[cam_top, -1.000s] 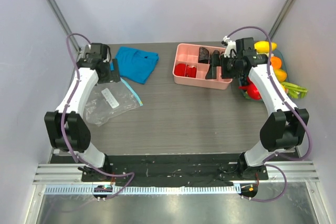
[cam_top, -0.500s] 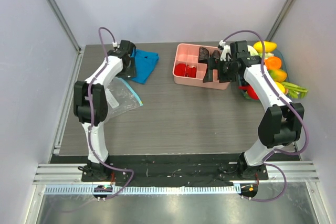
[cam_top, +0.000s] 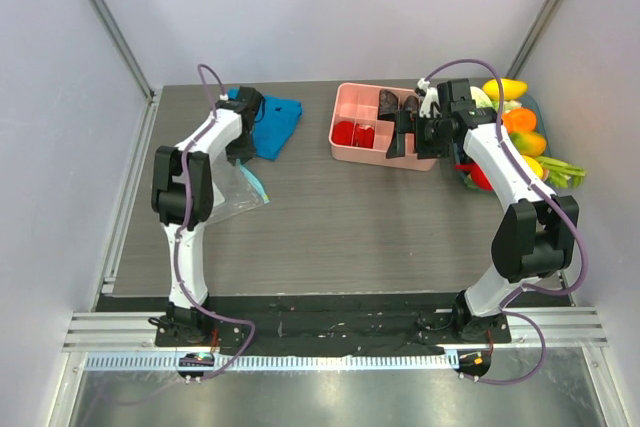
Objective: Place the food in the zip-top bag and seal the zipper
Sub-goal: Pick up the zipper food storage bag at the center of the board.
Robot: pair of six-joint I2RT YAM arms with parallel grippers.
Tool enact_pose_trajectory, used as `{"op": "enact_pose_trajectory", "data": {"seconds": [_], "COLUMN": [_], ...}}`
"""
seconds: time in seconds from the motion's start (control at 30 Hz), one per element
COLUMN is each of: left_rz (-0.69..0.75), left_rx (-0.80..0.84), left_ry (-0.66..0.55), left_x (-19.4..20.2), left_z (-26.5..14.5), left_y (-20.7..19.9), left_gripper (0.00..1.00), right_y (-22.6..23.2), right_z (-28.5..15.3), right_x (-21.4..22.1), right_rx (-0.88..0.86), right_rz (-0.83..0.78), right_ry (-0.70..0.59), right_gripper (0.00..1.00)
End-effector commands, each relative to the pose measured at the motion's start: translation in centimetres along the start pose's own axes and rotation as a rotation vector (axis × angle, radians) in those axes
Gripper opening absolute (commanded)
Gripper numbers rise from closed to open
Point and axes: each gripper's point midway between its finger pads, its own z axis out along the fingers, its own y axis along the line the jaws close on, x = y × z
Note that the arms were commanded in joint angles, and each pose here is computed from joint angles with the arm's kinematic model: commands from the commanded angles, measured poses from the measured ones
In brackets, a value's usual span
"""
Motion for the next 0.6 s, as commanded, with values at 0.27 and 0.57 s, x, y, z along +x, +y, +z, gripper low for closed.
{"op": "enact_pose_trajectory", "data": {"seconds": [0.27, 0.57], "left_rz": [-0.015, -0.007], "left_rx": [0.344, 0.616], "left_ry": [-0.084, -0.18], "left_x": [0.1, 0.0], "left_z": [-11.2, -18.9], "left_y": [-0.9, -2.2], "left_gripper": [0.0, 0.0], "right_y": [3.8, 9.7], "right_z": [-0.7, -1.3], "right_x": [-1.3, -3.5], "right_rx": [-0.201, -0.467], "right_rz": [-0.061, 0.028], "right_ry": [-0.038, -0.067], "right_gripper": [1.0, 0.99]}}
